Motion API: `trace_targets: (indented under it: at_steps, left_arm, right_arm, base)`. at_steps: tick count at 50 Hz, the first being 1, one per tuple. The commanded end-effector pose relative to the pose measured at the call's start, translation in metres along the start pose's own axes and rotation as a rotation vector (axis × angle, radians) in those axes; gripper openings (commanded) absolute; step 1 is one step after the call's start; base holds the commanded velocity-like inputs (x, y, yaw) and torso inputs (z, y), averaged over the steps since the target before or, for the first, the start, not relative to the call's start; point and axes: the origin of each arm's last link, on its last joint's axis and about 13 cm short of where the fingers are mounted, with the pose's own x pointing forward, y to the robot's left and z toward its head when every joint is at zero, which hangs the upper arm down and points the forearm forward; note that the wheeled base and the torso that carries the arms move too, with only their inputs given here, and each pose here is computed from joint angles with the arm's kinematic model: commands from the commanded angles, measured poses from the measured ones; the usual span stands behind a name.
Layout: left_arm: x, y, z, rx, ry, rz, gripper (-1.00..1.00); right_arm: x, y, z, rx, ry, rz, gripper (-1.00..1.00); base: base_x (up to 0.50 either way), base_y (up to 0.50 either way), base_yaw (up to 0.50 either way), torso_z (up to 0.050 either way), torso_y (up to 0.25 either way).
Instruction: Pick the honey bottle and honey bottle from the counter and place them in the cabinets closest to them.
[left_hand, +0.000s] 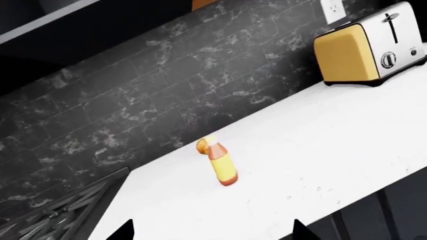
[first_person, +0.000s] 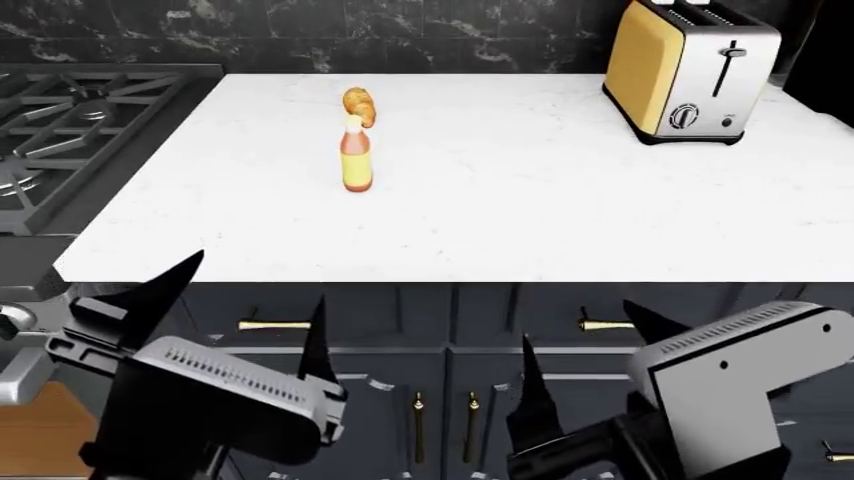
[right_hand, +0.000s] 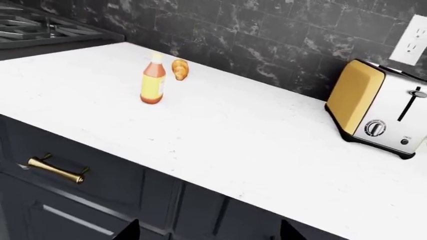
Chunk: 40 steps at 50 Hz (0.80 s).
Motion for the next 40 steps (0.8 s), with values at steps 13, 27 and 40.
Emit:
trace_targets:
  at_steps: [13, 27, 40]
  left_arm:
    - [-0.0031, -0.0021, 0.0028, 0.005, 0.0, -0.016, 1.0]
    - [-0.005, -0.0039, 0.0037, 0.007, -0.004, -0.029, 1.0]
    - [-0.0054, -0.0049, 0.003, 0.004, -0.003, -0.036, 1.0]
  right_arm:
    - [-0.0055, 0.0031, -0.0009, -0.052, -0.033, 0.0, 1.0]
    - [-0.0084, 0.0047, -0.0013, -0.058, -0.03, 0.007, 1.0]
    - [-0.0086, 0.0053, -0.0032, -0.066, -0.029, 0.005, 1.0]
  base:
    - [0.0, 0.5, 0.0, 0.0, 0.0]
    - [0.0, 0.5, 0.0, 0.0, 0.0]
    - [0.0, 0.5, 0.0, 0.0, 0.0]
